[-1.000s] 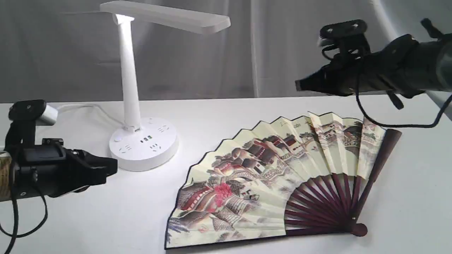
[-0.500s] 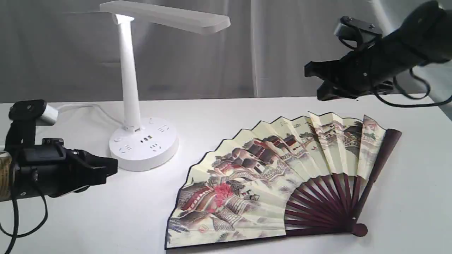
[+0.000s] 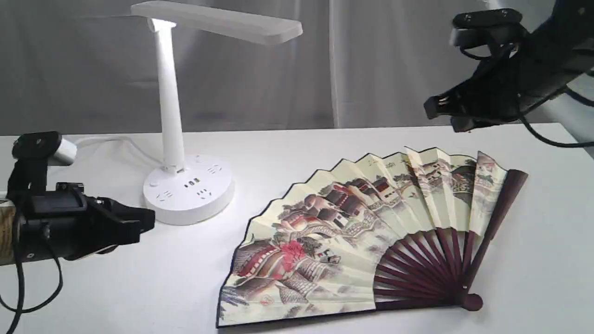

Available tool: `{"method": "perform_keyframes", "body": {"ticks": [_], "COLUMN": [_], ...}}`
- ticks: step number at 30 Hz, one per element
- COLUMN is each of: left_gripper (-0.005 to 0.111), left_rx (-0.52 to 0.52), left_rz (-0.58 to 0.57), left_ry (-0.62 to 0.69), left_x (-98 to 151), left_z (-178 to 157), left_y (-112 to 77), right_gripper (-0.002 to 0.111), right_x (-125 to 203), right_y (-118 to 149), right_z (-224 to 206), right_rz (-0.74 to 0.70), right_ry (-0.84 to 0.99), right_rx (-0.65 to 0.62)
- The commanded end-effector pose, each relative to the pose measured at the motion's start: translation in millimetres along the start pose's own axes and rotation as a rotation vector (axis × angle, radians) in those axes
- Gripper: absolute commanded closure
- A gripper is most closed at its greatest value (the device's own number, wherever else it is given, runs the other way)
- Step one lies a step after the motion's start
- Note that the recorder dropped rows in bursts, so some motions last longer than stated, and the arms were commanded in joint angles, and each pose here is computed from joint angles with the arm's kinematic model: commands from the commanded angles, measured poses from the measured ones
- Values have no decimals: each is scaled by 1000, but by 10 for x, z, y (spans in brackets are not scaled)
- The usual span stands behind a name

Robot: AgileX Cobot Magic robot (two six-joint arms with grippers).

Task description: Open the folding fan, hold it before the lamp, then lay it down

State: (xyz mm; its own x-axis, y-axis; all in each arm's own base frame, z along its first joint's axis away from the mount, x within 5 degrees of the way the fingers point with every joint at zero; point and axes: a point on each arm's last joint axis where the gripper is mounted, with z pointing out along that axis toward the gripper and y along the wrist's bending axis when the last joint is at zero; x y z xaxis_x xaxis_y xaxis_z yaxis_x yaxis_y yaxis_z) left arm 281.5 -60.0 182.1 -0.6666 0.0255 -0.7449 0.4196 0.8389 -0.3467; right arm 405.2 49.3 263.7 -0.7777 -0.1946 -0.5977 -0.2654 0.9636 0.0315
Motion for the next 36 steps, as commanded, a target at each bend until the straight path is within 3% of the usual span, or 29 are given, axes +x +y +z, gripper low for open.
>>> {"method": "perform_keyframes", "body": {"ticks": [1,12,26,36], "left_gripper": [94,94,94,94], "left_rx": [3,3,3,5], "left_rz": [-13,-13,-11,8], "left_ry": [-1,-1,0,11], "left_x": [0,0,1,11], "left_z": [-16,-16,-16,-16], "left_y": [-9,-9,-9,-11], "right_gripper": [108,108,108,108], "right_x": [64,386,1365,2081], "right_y": [46,175,326,383], "right_z": [-204,-959,-1711,-1902], "right_rz": [11,31,70,64], "right_ry": [-100,-277,-602,-831], "right_rx": [-9,19,106,180]}}
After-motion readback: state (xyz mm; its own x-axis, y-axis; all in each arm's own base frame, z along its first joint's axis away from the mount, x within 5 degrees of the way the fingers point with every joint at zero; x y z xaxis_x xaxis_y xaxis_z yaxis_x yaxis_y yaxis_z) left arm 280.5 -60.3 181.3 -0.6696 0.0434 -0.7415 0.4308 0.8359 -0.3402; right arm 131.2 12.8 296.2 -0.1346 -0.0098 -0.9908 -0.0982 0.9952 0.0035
